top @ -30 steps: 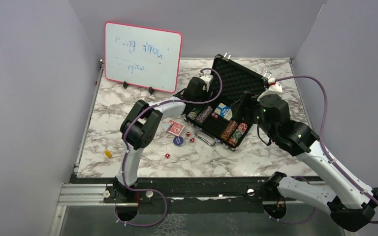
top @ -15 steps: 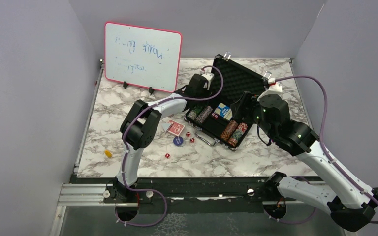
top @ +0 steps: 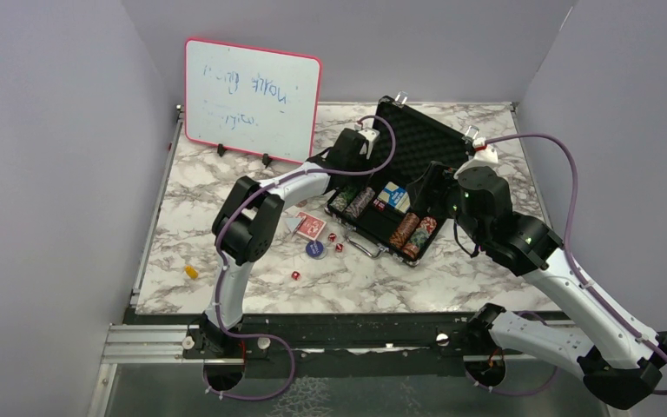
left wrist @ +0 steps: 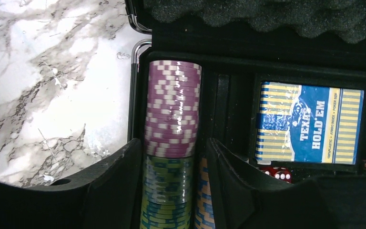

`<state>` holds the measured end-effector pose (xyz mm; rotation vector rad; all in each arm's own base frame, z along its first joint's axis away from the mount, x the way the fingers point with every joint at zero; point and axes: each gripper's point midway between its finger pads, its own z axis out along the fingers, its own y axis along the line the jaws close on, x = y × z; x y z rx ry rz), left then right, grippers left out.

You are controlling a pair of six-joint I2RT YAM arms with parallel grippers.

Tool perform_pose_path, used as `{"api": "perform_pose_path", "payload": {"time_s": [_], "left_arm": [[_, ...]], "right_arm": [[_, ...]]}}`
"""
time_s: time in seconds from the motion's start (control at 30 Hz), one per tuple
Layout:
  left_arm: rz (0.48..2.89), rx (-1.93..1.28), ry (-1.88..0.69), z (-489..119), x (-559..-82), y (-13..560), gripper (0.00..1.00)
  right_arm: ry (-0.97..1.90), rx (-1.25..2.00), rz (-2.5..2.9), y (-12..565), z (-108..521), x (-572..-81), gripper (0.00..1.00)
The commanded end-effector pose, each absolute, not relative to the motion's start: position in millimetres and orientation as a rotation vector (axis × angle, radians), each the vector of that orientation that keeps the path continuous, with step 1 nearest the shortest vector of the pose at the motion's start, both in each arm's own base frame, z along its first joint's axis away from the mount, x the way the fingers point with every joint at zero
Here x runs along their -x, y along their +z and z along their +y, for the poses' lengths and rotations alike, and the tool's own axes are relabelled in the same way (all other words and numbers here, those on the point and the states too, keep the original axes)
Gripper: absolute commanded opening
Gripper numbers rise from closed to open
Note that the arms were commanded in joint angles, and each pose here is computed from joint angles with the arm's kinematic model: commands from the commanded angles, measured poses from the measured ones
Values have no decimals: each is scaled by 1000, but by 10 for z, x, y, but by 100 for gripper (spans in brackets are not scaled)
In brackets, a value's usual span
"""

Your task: Pack up texas hold em set

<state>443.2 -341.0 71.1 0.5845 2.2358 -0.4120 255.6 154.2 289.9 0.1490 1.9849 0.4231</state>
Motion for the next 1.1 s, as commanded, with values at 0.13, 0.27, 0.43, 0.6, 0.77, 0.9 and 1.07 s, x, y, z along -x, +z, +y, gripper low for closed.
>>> {"api": "perform_pose_path", "payload": {"time_s": [0.13, 0.27, 0.43, 0.6, 0.77, 0.9, 1.07], "left_arm": [[2185, -622, -464, -3526, -4422, 959, 58], [2146, -611, -481, -3563, -4463, 1137, 58], [2060, -572, -492, -3573, -4545, 1605, 64], [2033, -488, -435, -3311, -4520, 1975, 68], [2118, -267, -327, -2678, -4314, 2046, 69], [2148, -148, -278, -2149, -4049, 2032, 77], [2201, -67, -244, -1692, -3860, 1820, 78]], "right_arm": [[406, -163, 1951, 2990, 1479, -2567, 81], [415, -156, 1952, 2997, 1494, -2563, 81], [423, -145, 1961, 2982, 1519, -2558, 81], [445, -118, 1966, 2967, 1578, -2558, 82], [470, -48, 1978, 2930, 1710, -2591, 82], [457, -38, 1977, 2941, 1762, -2669, 82], [496, -34, 2006, 2862, 1912, -2728, 82]]}}
